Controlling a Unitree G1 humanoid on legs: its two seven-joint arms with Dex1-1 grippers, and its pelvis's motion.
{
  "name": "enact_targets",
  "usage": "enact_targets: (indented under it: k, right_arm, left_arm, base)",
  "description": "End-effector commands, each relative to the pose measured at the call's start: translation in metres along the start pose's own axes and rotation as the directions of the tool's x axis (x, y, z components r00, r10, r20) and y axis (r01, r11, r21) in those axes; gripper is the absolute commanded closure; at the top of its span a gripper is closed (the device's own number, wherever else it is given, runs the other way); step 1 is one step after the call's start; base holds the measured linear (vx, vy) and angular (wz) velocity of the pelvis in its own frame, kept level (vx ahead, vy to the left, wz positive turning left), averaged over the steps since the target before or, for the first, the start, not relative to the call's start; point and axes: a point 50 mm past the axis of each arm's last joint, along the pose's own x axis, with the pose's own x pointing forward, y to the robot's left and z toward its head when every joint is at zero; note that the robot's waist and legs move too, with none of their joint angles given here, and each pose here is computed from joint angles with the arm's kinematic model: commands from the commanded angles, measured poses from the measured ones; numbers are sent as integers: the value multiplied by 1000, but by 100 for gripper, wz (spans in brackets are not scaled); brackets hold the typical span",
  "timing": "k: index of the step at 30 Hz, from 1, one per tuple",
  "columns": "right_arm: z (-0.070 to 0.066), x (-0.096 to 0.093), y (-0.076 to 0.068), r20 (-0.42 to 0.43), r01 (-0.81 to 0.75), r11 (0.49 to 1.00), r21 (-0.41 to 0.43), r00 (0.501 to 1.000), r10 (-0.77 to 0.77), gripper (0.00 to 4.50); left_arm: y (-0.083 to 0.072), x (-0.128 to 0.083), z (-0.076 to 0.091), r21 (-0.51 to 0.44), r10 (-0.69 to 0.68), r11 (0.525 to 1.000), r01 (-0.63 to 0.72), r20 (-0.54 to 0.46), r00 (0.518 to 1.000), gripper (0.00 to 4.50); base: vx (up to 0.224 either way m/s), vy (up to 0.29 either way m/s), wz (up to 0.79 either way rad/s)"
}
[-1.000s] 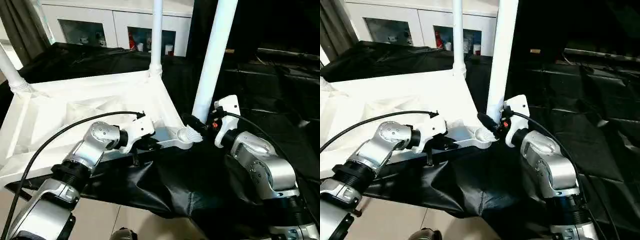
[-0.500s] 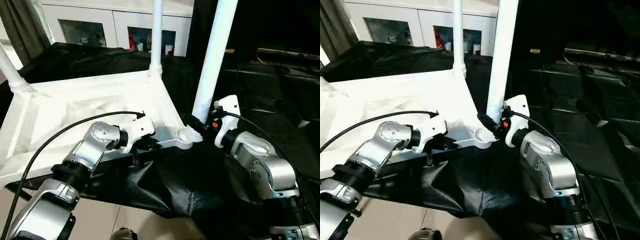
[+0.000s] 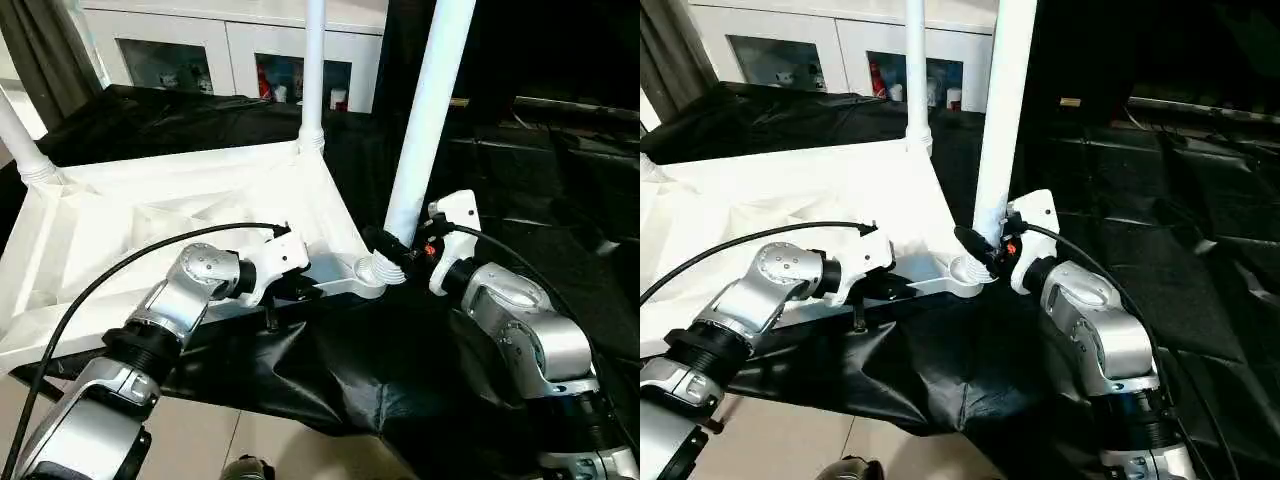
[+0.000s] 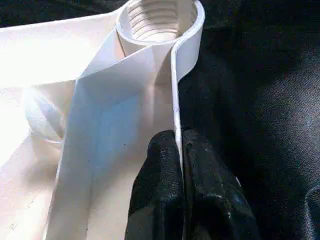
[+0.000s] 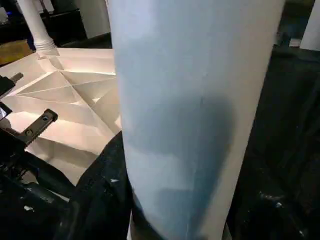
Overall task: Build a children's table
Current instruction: Insert table leg to table base
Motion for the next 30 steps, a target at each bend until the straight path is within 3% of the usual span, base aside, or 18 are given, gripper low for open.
enact_targets:
  k: [1, 30]
  right_arm:
    - [5, 0, -2, 12, 7, 1000, -1, 1000, -7, 257]
    - [5, 0, -2, 12, 7, 1000, -1, 1000, -7, 257]
  left_arm:
    - [1, -2, 1, -1, 33, 999, -33, 46, 998, 450]
    - [1, -2, 1, -1, 33, 999, -33, 46, 998, 450]
  base:
    - [0, 0, 0]
    - [0, 0, 0]
